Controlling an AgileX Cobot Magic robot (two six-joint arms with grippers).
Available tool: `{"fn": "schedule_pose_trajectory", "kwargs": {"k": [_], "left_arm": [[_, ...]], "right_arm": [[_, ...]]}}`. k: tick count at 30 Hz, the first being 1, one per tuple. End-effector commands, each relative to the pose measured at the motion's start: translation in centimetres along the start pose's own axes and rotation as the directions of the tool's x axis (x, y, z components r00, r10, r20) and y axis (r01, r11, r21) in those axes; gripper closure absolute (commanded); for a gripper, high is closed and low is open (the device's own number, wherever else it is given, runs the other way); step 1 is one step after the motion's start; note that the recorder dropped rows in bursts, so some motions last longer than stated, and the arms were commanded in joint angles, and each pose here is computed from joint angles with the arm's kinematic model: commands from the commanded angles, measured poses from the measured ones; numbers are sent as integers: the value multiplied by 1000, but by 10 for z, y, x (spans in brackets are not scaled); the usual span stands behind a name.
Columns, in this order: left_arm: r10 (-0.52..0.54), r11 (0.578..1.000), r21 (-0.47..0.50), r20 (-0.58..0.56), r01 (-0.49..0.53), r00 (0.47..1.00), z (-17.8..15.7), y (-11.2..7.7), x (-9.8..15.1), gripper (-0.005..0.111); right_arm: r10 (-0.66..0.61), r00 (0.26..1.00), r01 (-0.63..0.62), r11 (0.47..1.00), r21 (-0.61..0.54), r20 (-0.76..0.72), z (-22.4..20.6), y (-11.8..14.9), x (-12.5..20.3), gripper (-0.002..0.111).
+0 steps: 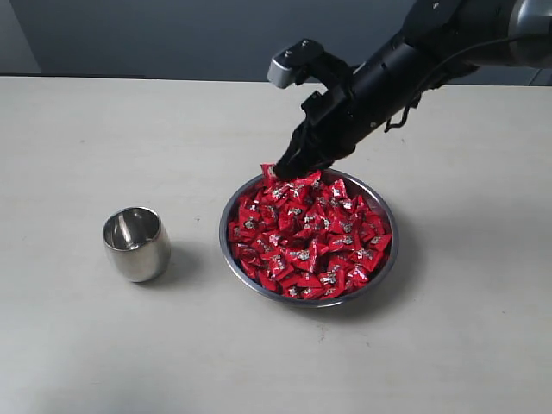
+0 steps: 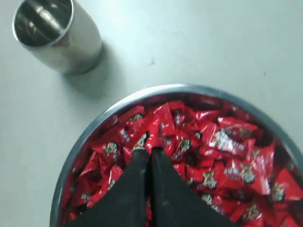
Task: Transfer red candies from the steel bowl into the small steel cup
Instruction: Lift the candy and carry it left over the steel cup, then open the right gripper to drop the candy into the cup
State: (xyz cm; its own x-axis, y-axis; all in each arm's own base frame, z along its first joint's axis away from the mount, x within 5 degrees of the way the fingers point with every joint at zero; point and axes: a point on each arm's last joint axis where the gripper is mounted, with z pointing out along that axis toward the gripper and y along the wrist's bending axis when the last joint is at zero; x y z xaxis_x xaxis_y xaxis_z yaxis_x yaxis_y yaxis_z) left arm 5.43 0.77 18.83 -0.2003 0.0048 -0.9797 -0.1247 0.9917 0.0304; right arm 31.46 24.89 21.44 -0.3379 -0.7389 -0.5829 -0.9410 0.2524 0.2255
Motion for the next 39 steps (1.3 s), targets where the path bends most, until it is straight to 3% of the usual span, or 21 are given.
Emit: {"fn": "schedule_pose_trajectory", "kwargs": {"k": [1,7,13,21,30,39], "left_arm": [[-5,1000,0,3,5,1000,0,0,1,106],[-5,1000,0,3,5,1000,0,0,1,106],[-5,1000,0,3,5,1000,0,0,1,106],[-5,1000,0,3,5,1000,0,0,1,106],[-5,1000,0,3,5,1000,0,0,1,106],[-5,1000,0,3,5,1000,0,0,1,106]], "right_arm": [[-155,988,155,988,22,17,-2,17,-32,109],[-269,963,269,962,-44,9,26,47,-63,109],[-257,964,254,966,-48,-64,61,66,-80,109],[-251,966,248,967,-65,-57,80,94,-104,109],[-230,962,224,973,-56,-150,109,96,-99,109],[-196,974,189,979,-72,-116,113,98,-101,109]]}}
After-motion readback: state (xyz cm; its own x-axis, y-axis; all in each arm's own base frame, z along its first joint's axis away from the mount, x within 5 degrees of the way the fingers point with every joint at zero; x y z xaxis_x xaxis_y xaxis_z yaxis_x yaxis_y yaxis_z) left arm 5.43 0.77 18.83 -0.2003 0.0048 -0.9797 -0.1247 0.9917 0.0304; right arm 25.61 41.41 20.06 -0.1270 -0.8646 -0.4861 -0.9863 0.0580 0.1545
